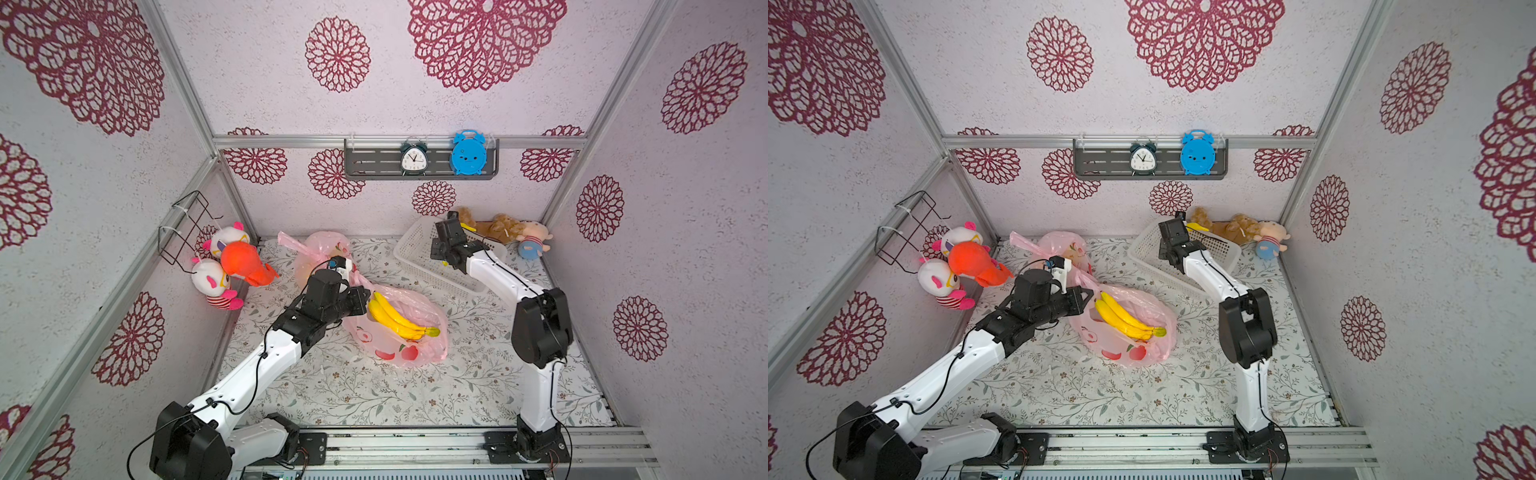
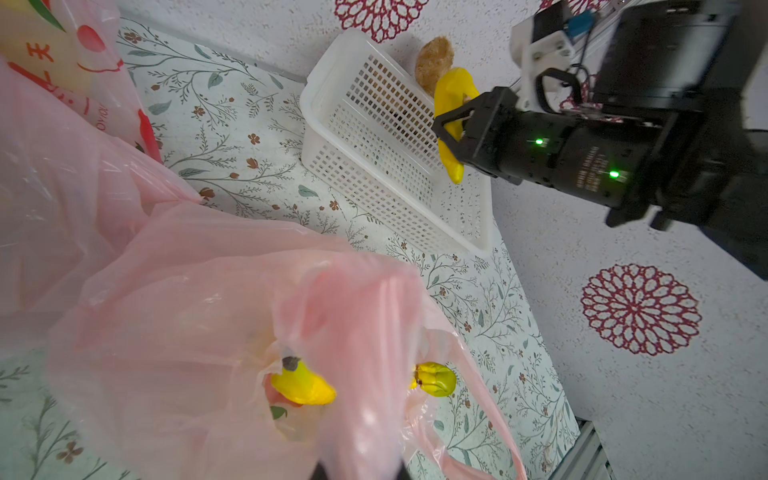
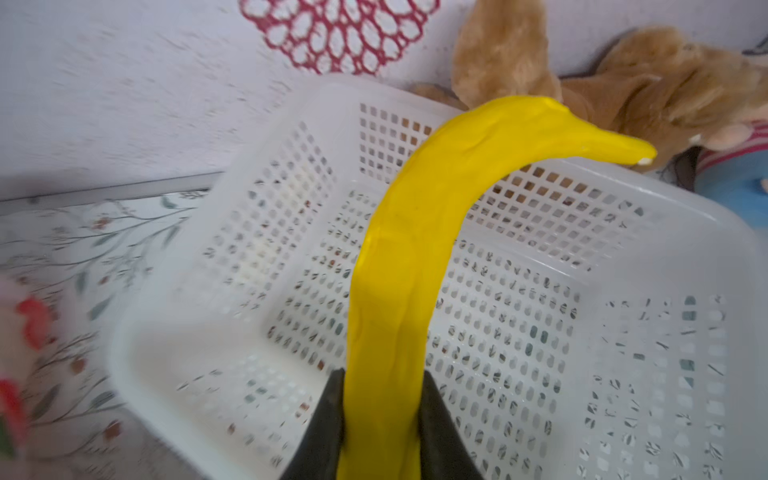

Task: Place the banana into a plastic bag & tie a knot
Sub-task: Pick up the banana from the basket, then place the banana into the plastic bag.

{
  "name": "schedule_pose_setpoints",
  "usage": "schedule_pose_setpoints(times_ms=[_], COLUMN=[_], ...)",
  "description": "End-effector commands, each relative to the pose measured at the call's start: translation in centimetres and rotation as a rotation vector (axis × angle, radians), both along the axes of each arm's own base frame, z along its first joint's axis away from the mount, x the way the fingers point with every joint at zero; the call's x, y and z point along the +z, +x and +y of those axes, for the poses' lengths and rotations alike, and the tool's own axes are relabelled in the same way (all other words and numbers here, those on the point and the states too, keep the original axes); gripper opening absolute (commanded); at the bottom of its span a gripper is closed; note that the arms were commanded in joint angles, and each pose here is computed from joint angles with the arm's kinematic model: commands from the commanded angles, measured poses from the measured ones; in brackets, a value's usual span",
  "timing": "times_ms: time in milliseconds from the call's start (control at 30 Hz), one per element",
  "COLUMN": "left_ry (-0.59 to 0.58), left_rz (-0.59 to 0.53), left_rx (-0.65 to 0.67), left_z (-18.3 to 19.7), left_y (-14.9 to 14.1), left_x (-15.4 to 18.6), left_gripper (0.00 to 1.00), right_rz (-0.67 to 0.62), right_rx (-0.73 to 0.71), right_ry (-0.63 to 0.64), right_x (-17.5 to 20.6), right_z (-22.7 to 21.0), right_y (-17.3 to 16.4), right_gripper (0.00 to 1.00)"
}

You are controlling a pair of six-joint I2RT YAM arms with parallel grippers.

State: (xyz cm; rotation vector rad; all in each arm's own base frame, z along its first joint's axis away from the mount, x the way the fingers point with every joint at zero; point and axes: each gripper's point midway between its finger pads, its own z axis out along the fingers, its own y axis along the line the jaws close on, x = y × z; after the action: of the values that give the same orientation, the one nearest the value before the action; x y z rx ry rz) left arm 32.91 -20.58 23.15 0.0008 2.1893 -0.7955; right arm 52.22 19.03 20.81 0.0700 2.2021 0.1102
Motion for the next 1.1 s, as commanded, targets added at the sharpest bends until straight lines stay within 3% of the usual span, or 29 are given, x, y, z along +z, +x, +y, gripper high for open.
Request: schedule_pose_setpoints(times_ms=[0, 267, 500, 700, 1067], left_ry=[0.011, 0.036, 0.042, 0.027, -0.015], left_rz=[-0.009, -0.001, 0.007, 0.008, 0.018], left_rx=[0.001, 0.000, -0.005, -0.022, -0.083], left_z=[0.2, 0.4, 0.4, 0.1, -0.6], left_y=[-0.4, -0.6, -0.7, -0.8, -1.2], left_x=[0.5, 0.6, 1.0, 2.0, 3.8], left_gripper=[0.00, 0.00, 0.00, 0.00, 0.00], right_rz=[-0.142, -0.299, -0.517, -0.485, -0.557], right_rx=[0.269, 0.772, 1.004, 1.145, 1.170], right_ry=[0.081, -0.017, -0.164, -0.395, -0.842], right_x=[4.4, 4.5, 3.7, -0.6, -6.2], right_z=[3.8, 9.5, 10.5, 11.7, 12.2], right_y=[-3.0, -15.3, -22.9, -25.0, -25.8], right_gripper=[0.00, 0.00, 0.00, 0.00, 0.00])
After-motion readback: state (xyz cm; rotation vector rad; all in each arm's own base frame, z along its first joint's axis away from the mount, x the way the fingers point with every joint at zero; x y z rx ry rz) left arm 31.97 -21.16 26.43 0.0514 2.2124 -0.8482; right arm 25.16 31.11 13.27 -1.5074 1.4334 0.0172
